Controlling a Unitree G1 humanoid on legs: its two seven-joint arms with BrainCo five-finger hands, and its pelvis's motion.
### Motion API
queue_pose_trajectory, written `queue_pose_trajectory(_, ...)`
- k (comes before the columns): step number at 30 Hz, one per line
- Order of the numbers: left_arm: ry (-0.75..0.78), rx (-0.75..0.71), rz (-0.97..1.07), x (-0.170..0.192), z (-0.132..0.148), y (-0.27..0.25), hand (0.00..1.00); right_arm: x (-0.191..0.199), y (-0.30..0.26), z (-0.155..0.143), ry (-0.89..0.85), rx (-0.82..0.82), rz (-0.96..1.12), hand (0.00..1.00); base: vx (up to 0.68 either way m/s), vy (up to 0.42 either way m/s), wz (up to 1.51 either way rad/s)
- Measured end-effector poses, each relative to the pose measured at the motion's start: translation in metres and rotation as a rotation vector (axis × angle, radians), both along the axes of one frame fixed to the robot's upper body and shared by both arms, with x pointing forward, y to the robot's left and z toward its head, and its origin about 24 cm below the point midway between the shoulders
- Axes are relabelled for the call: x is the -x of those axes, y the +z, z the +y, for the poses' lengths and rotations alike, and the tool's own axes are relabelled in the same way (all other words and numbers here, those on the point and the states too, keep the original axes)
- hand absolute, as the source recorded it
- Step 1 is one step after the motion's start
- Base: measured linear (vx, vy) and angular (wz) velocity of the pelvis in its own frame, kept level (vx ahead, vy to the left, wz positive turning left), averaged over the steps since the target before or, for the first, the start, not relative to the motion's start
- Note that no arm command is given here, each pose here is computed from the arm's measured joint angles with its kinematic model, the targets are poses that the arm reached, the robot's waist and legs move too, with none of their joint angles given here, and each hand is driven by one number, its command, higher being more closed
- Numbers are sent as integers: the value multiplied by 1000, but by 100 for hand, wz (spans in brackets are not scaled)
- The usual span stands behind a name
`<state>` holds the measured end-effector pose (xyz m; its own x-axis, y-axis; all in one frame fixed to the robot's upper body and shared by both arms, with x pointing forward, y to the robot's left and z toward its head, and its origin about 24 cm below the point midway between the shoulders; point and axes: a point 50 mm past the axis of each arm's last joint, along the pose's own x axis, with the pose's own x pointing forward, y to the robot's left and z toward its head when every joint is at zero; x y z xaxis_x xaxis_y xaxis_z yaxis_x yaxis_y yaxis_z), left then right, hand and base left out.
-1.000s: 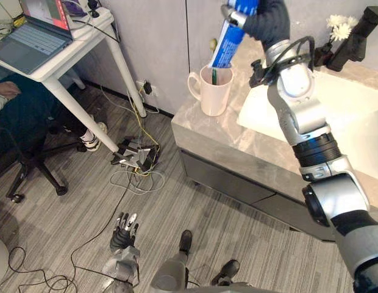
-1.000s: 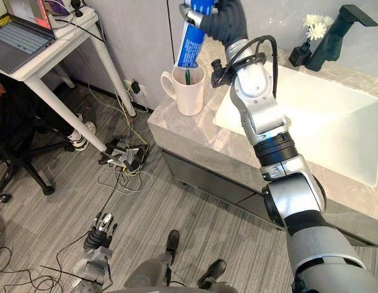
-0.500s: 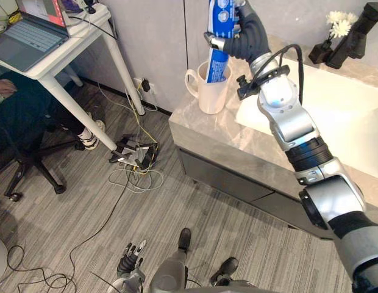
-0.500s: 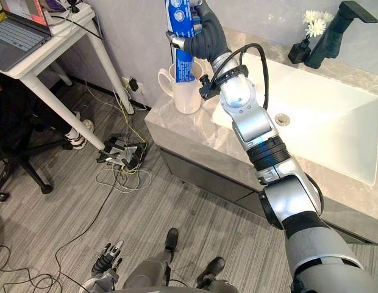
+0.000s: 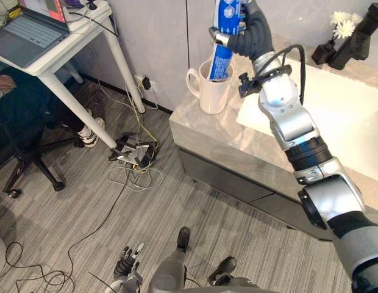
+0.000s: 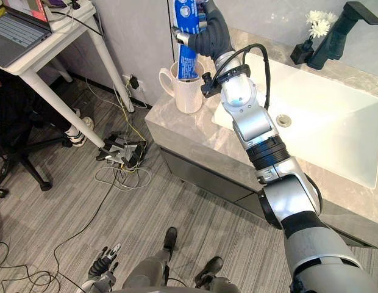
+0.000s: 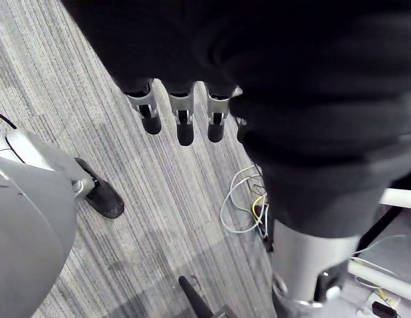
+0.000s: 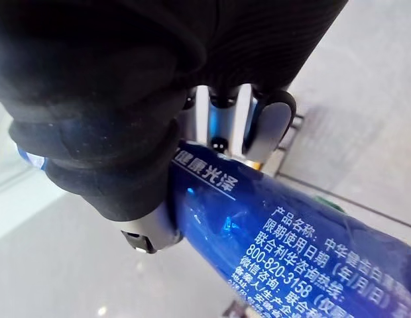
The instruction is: Organize washtable
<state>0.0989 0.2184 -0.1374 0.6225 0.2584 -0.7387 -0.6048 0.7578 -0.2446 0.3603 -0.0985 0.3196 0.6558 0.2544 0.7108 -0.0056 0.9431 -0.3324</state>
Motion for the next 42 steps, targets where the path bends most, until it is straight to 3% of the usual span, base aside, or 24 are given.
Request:
queue_pose_trajectory(10, -1, 0, -2, -1, 0, 0, 0, 5, 30, 8, 31, -50, -65, 100, 2, -1, 0)
queue_pose_trajectory(42, -29, -10, -53, -18, -2, 6, 0, -1, 22, 11, 16, -31, -31, 100, -4, -8, -1)
